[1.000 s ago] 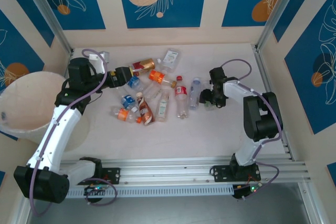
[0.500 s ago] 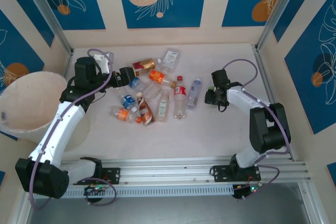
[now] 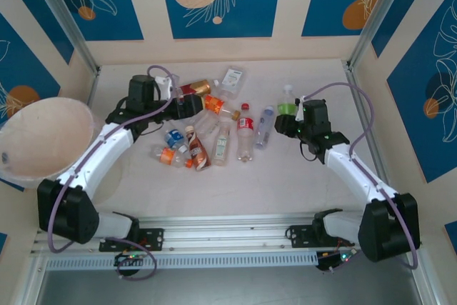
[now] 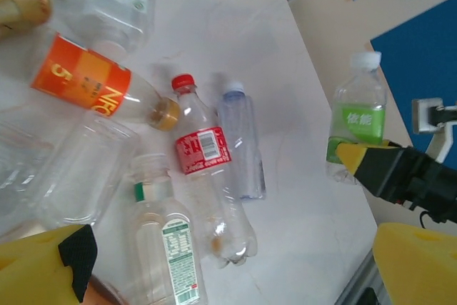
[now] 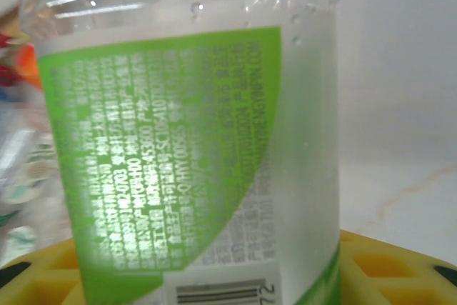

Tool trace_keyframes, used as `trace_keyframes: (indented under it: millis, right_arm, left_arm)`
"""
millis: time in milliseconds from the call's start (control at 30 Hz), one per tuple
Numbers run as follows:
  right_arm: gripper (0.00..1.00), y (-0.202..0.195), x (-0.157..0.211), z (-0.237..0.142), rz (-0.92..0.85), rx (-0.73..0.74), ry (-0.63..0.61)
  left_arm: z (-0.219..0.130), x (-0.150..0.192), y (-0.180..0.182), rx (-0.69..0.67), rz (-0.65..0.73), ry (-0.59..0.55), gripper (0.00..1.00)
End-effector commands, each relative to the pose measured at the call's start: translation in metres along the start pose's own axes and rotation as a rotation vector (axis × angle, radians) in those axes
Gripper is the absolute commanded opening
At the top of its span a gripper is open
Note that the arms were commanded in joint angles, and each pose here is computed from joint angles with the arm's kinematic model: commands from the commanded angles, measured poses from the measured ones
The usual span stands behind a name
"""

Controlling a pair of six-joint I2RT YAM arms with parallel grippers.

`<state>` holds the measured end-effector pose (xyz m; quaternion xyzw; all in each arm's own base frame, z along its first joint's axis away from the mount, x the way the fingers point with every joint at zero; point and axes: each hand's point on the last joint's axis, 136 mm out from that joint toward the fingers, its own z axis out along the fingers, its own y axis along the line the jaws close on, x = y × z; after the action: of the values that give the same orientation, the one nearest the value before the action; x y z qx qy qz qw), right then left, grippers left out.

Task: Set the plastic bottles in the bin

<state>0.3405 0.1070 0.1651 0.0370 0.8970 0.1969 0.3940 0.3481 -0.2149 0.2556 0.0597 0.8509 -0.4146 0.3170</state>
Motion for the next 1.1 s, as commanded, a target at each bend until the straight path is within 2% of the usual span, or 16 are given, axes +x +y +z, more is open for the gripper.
trace_keyframes:
  millis: [0,200,300,367,467,533,633,867,1067]
  right_arm:
    - [0.34,0.051,-0.008,-0.011,-0.004,-0.273,-0.039]
    - [0.34,0.099,-0.001,-0.02,-0.088,-0.478,-0.009]
    - [0.34,0.129,0.003,-0.023,-0.132,-0.584,0.017]
    - [0.35,0.141,0.003,-0.018,-0.142,-0.597,0.038]
    - [0.35,0.163,0.007,-0.012,-0.161,-0.651,0.088]
    - [0.35,0.179,0.011,-0.011,-0.185,-0.694,0.109]
    - [0.36,0.198,0.017,-0.011,-0.231,-0.736,0.136]
    - [0.36,0.207,0.023,-0.008,-0.246,-0.735,0.161]
    - [0.37,0.218,0.031,-0.017,-0.291,-0.808,0.185]
  left_arm:
    - [0.004,-0.012,-0.047,0.157,0.069,-0.033,1.0]
    - [0.019,-0.009,-0.074,0.275,0.108,-0.042,1.0]
    - [0.027,-0.001,-0.091,0.342,0.121,0.005,1.0]
    - [0.031,-0.002,-0.099,0.366,0.118,0.019,1.0]
    - [0.039,-0.011,-0.101,0.343,0.12,0.0,1.0]
    - [0.048,-0.016,-0.094,0.269,0.117,-0.006,0.97]
    - [0.061,-0.026,-0.08,0.169,0.09,-0.034,0.88]
    - [0.064,-0.042,-0.07,0.104,0.076,-0.112,0.59]
    - [0.067,-0.043,-0.067,0.096,0.085,-0.12,0.45]
